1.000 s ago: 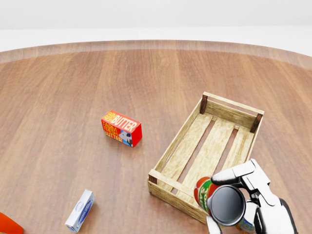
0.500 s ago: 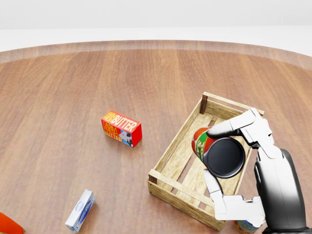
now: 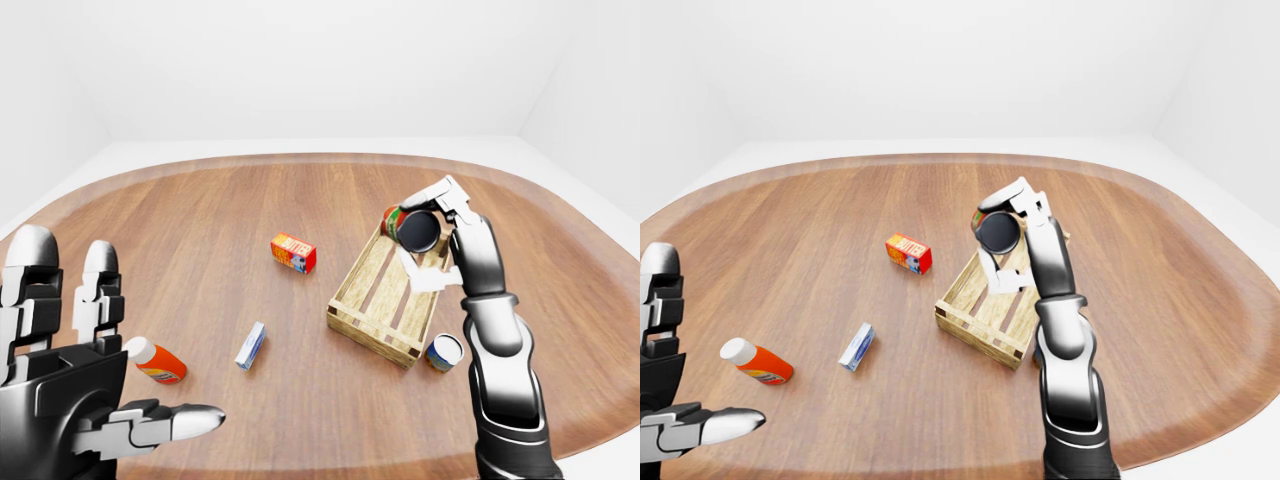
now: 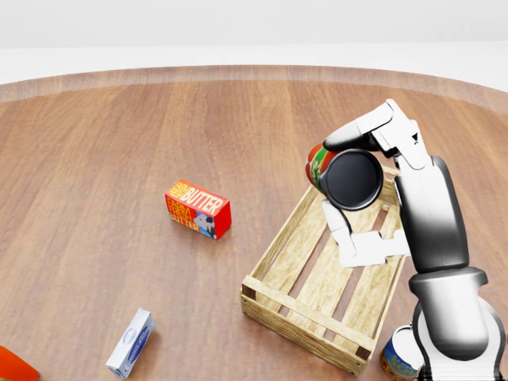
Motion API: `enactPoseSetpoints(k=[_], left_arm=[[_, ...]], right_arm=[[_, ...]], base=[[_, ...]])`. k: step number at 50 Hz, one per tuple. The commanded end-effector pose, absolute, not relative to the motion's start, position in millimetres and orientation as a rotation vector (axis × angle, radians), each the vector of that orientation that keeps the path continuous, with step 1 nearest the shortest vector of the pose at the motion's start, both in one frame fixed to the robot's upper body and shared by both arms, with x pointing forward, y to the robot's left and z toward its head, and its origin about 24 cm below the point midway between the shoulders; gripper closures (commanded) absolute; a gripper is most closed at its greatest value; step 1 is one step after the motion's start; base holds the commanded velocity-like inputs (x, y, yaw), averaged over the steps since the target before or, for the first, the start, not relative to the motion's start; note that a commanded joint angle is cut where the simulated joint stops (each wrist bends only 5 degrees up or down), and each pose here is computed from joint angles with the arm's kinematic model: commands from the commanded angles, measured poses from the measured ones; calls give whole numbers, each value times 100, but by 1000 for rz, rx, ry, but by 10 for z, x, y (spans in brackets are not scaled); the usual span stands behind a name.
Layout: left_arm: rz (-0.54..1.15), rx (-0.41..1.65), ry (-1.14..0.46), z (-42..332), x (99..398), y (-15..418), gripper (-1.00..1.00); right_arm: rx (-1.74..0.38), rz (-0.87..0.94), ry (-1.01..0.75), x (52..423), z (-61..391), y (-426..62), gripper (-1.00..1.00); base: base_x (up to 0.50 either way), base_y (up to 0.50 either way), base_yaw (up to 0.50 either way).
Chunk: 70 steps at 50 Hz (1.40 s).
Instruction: Pick up the tomato sauce, and put it in the wooden tray.
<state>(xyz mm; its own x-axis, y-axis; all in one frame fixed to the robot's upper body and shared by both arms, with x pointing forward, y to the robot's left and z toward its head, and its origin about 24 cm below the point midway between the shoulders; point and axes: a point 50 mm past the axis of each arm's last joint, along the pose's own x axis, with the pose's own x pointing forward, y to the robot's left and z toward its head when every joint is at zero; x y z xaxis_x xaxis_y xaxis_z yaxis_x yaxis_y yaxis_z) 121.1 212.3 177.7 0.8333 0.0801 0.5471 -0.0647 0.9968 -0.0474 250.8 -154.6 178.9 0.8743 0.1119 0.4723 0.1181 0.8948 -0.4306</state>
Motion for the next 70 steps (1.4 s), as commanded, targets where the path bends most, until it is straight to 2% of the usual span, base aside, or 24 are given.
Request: enactPoseSetpoints(k=[1, 44, 58, 70], left_arm=[[82, -26, -592, 1791, 1211, 2143, -100], [93, -22, -622, 1839, 1155, 2172, -100], [90, -21, -619, 1836, 1171, 2159, -100], [93, -20, -626, 1848, 1161, 2172, -100]], right_arm=[[-443, -30, -456, 2836, 1753, -1629, 100], [-452, -45, -274, 3488, 1614, -1697, 100], [-449, -100, -63, 3801, 1335, -1850, 100], [-448, -143, 155, 3911, 990, -1973, 100]], base=[[0, 0, 0], [0, 0, 0], [0, 0, 0], [0, 0, 0]])
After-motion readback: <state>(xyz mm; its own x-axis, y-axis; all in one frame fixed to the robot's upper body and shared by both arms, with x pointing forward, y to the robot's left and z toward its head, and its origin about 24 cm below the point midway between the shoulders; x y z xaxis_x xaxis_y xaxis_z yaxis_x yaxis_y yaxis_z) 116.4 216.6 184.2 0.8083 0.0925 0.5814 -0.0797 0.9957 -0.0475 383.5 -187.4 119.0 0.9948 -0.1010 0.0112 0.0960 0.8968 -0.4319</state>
